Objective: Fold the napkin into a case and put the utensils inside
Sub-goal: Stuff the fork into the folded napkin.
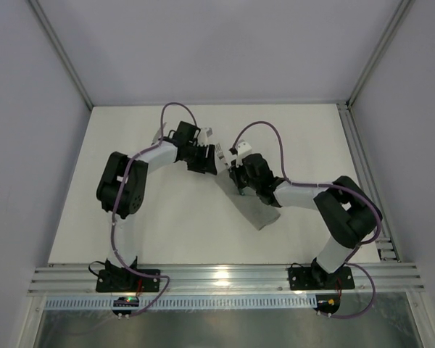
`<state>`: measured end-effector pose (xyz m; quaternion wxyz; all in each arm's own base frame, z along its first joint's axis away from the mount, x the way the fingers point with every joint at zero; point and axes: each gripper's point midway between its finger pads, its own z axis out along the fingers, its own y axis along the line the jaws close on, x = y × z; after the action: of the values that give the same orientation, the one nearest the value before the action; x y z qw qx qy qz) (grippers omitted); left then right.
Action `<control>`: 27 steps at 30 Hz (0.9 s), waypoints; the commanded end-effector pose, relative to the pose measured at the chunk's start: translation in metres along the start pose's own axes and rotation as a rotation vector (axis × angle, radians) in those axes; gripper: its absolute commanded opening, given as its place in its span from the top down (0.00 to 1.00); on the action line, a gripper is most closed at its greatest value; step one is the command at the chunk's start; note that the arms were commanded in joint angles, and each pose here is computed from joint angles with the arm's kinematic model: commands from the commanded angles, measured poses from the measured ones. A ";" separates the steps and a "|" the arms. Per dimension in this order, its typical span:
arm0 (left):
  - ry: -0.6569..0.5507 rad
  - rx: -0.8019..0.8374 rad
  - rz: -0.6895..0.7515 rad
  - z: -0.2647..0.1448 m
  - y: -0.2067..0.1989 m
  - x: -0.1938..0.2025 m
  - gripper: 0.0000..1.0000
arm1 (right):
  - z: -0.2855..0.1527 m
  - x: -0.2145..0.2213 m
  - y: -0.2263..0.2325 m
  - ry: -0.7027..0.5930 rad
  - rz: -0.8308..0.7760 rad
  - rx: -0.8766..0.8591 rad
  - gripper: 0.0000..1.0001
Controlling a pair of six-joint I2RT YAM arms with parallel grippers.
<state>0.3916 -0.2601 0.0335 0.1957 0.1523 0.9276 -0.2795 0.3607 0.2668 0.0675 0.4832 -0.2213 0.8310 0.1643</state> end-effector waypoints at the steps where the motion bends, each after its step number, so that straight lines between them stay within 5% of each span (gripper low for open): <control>1: -0.037 0.039 -0.004 0.010 -0.010 -0.011 0.40 | -0.009 -0.039 -0.002 -0.113 -0.011 0.020 0.97; 22: 0.047 0.173 0.036 0.003 -0.030 0.020 0.41 | -0.014 -0.003 -0.012 0.066 0.015 0.080 0.97; 27: -0.018 0.145 0.091 -0.014 -0.026 0.001 0.38 | -0.011 0.000 -0.011 0.078 0.008 0.075 0.97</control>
<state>0.3752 -0.2813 0.0366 0.1841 0.1906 0.9006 -0.3445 0.3445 0.2426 0.0540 0.4341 -0.2156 0.8665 0.1196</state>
